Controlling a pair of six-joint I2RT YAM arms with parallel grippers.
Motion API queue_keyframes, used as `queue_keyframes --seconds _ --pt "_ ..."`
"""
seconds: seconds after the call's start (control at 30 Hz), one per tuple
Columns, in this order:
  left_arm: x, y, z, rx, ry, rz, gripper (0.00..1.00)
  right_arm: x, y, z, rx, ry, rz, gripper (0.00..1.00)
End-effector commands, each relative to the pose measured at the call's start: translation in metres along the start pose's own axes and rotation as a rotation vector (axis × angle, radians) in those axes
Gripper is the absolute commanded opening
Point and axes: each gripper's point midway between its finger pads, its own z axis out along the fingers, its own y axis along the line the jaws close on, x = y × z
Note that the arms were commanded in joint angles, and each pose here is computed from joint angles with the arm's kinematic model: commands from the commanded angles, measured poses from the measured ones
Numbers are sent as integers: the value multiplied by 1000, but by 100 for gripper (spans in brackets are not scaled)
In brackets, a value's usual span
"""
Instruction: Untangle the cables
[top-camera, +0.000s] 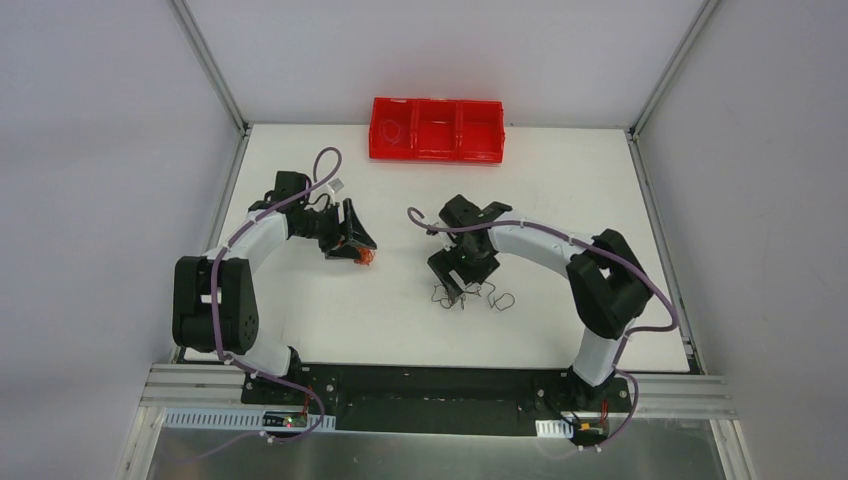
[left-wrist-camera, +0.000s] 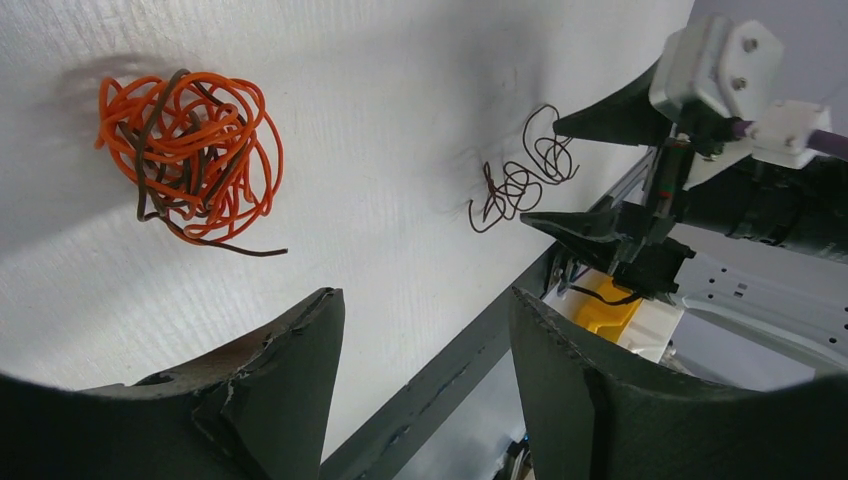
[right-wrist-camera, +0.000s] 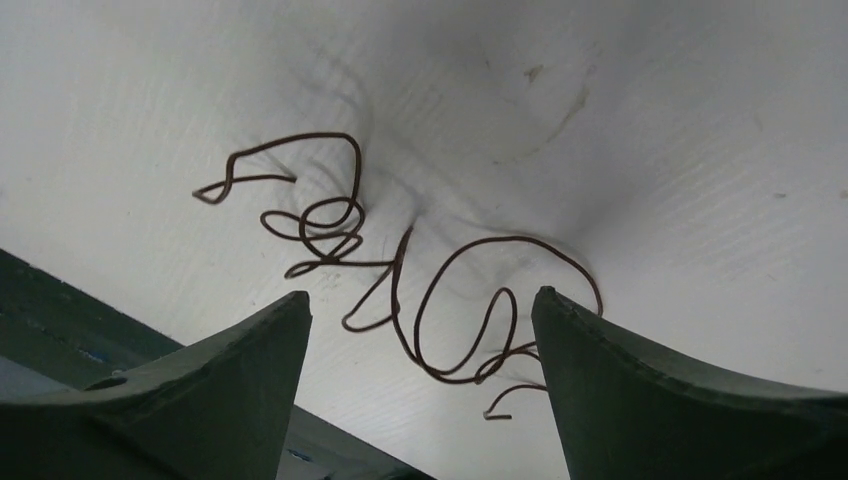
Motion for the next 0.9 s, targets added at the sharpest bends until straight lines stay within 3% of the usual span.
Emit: queue_keyframes --seconds 0.0,0.1,0.23,0.3,0.53,0.63,0.77,0.87 --pt "0 -15 -8 40 -28 37 62 -15 5 6 71 -6 63 83" --pt "0 -13 -8 31 -32 41 62 -8 6 15 78 33 65 67" --pt "0 -11 -9 27 -35 40 61 -11 11 7 26 52 43 15" --pt "-1 -12 -9 27 -38 39 61 -24 11 -10 -12 9 25 0" --pt "-4 -20 -15 48 -54 65 64 -124 -20 -109 -71 -378 -27 0" --pt "-7 -29 -23 57 -86 108 75 -174 -46 -153 -55 -565 -9 0" --pt "-16 -41 -35 49 -145 181 97 -229 -96 -191 50 -751 26 0" --pt "-23 -46 -41 38 -177 219 99 -267 -137 -215 124 -897 87 0"
